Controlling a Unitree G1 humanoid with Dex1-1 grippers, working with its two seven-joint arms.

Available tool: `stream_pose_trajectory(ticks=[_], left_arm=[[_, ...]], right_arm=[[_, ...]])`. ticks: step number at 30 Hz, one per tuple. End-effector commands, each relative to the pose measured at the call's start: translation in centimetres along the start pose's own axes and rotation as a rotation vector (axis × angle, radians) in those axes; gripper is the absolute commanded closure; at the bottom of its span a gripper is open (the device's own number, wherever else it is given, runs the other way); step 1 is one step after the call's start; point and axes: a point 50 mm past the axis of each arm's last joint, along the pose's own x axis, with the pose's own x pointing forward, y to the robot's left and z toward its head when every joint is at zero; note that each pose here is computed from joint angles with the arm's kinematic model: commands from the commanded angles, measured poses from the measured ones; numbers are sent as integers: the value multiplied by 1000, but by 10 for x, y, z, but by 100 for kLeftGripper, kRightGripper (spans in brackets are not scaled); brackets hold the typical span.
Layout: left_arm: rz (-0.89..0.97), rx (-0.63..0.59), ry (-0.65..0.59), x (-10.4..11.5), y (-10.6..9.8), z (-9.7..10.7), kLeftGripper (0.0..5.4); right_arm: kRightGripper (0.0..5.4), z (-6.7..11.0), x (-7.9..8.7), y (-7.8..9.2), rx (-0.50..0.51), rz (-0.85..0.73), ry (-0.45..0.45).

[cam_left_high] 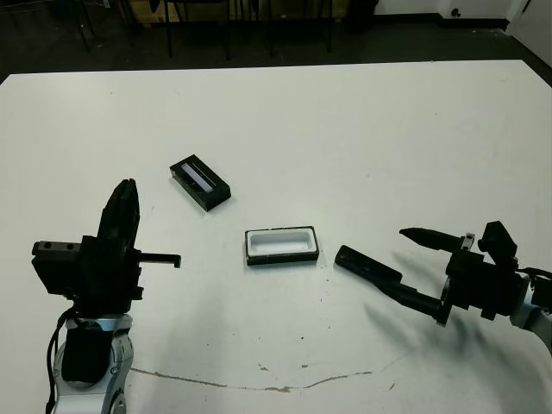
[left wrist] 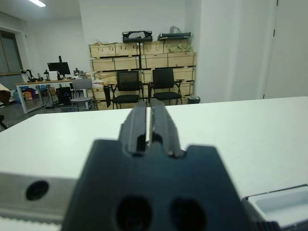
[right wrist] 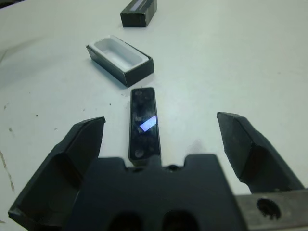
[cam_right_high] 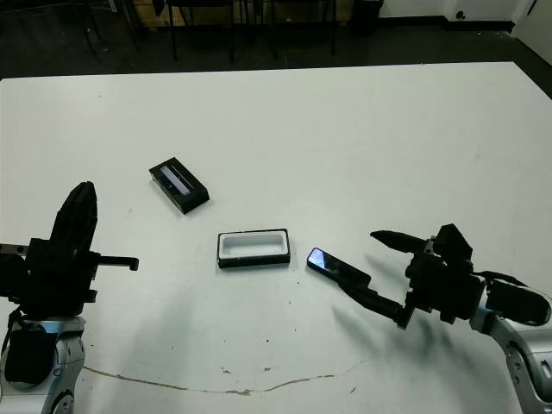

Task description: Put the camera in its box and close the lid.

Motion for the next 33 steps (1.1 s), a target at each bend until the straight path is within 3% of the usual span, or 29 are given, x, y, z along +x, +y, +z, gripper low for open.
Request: stream_pose_trajectory(ticks=[1,12,33], left_arm=[[2,3,59,-8,1,-9,540],[12,-3,61,-9,0,-10,540],[15,-10,66,-9,0,-10,540]], right_arm=[[2,-6,-2,1,10,-14,25],[2,-13,-1,2,24,-6,57],[2,-11,1,8,-6,11,98]])
